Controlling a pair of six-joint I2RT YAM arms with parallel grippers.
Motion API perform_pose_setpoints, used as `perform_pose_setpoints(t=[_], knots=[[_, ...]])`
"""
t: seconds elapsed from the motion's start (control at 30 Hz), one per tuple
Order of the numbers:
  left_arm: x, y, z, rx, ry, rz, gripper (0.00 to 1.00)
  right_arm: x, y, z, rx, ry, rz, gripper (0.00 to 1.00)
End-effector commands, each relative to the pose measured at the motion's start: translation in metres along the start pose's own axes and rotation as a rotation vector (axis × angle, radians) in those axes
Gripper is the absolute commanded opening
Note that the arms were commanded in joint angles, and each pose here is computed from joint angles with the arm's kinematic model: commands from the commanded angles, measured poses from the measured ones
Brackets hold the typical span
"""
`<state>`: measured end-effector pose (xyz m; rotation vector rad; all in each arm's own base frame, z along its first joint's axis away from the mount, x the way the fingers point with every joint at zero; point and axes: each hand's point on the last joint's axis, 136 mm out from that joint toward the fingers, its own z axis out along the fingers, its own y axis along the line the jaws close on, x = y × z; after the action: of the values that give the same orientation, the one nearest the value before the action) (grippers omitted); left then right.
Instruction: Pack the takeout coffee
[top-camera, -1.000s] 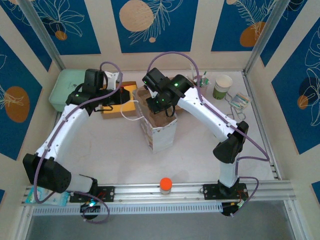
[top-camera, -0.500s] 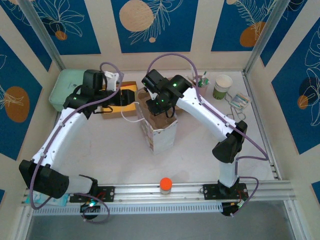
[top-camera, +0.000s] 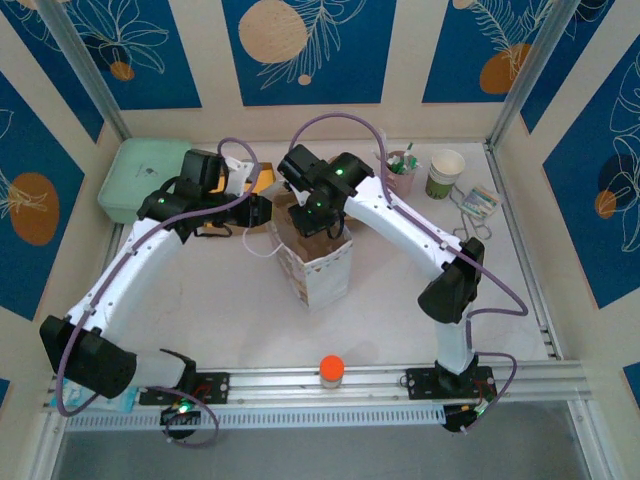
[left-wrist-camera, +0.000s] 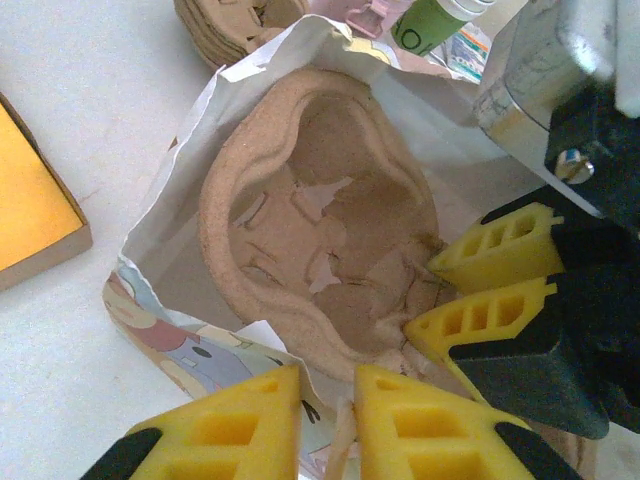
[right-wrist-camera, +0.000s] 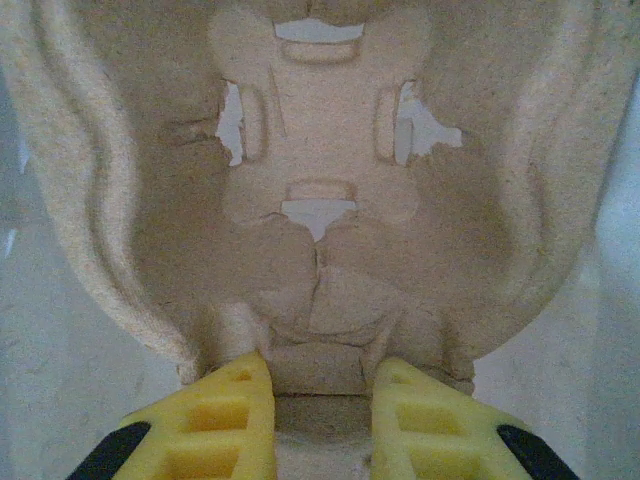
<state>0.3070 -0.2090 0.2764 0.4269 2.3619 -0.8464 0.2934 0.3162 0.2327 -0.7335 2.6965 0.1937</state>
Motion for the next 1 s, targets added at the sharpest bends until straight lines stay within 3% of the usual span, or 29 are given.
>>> perform_pose_setpoints(t=[0.0, 0.6, 0.97], knots=[[0.010, 0.002, 0.000, -0.014, 0.015, 0.005, 0.19, 0.010, 0.004, 0.008, -0.012, 0.048, 0.012, 0.16], [-0.005, -0.023, -0.012, 0.101, -0.096, 0.003, 0.24, 0.002, 0.004, 0.037, 0.007, 0.071, 0.001, 0.16], [-0.004, -0.024, -0.015, 0.105, -0.107, 0.003, 0.24, 0.011, 0.006, 0.048, 0.049, 0.098, -0.023, 0.17]])
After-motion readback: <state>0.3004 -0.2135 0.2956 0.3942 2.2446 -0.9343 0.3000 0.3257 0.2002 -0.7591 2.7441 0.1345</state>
